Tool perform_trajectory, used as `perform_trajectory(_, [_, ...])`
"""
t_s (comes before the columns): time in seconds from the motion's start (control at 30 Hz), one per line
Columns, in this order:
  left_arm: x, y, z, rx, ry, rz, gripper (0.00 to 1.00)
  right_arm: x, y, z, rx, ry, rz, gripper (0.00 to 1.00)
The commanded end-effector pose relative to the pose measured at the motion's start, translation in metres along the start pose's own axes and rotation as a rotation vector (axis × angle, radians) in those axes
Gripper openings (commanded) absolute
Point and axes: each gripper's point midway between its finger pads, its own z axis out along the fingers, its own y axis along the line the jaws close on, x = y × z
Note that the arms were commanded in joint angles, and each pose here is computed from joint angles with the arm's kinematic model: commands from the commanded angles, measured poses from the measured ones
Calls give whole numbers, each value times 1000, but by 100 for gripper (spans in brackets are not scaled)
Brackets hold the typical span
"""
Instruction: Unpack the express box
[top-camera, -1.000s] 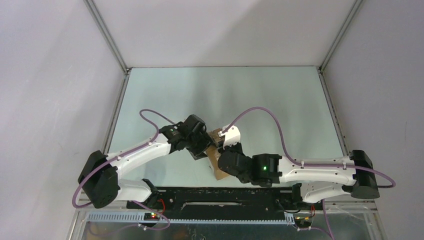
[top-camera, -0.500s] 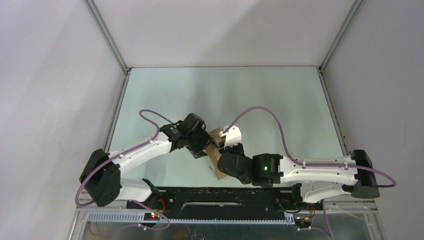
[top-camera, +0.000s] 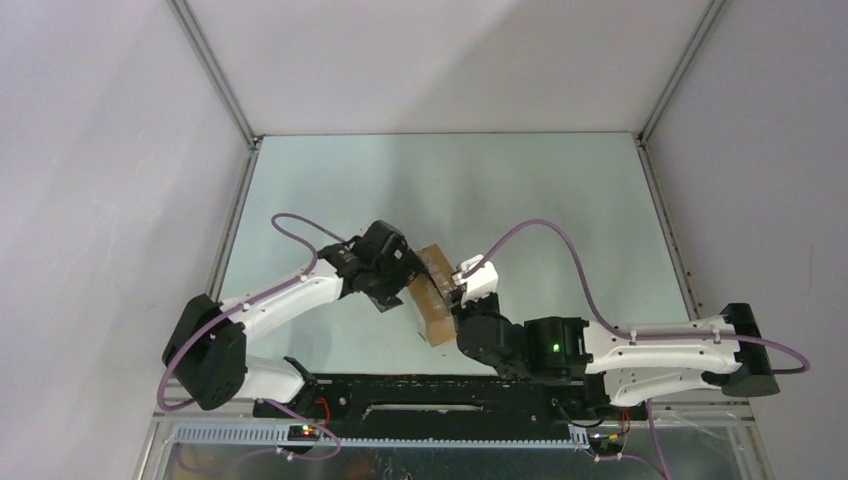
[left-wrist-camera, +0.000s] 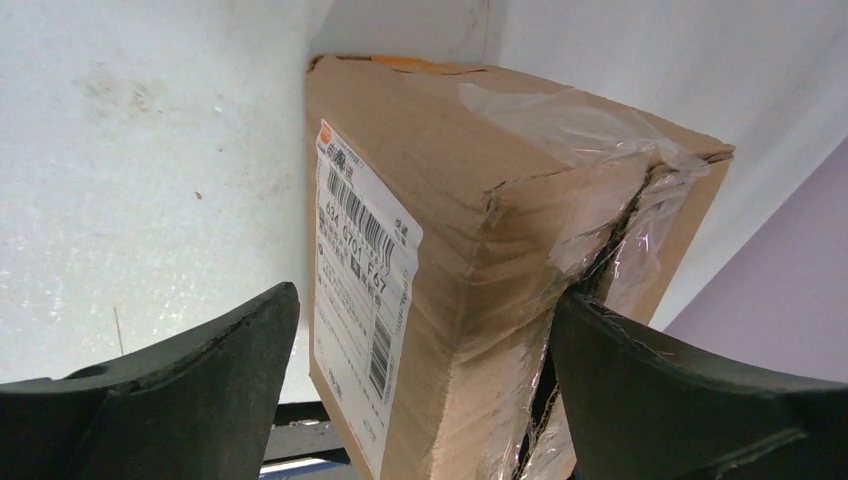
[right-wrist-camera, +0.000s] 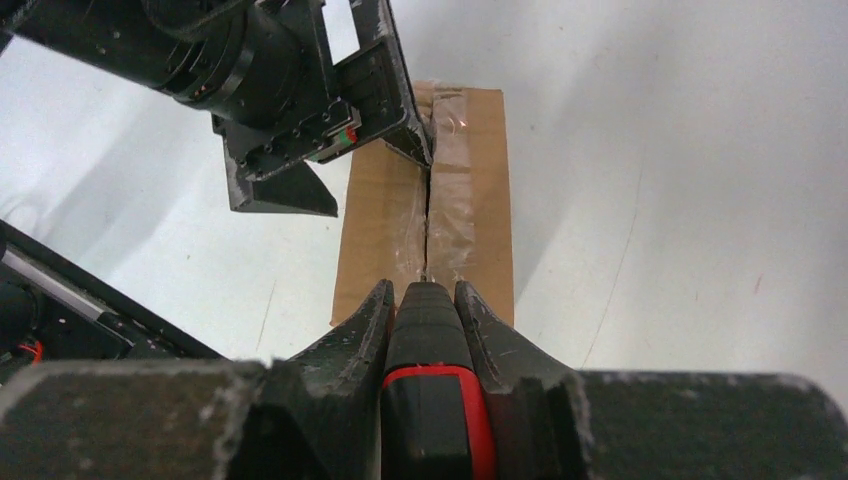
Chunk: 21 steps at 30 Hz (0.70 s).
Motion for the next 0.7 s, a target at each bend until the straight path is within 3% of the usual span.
perform_trajectory(0.0, [-40,10,-1,-69,-170,-16,96,-14,26,0,-124,-89,-39,0])
perform_trajectory(0.13, [-40,8,-6,-88,-165,4,95,-4,31,9,-147,-78,-65,0])
perform_trajectory(0.47, [-48,12,-1,-70,-217,-42,72,20,29,11,-134,31,-29,0])
perform_trajectory(0.67, [-56,16,2,-94,-238,-57,70,39,19,-9,-125,119,1,0])
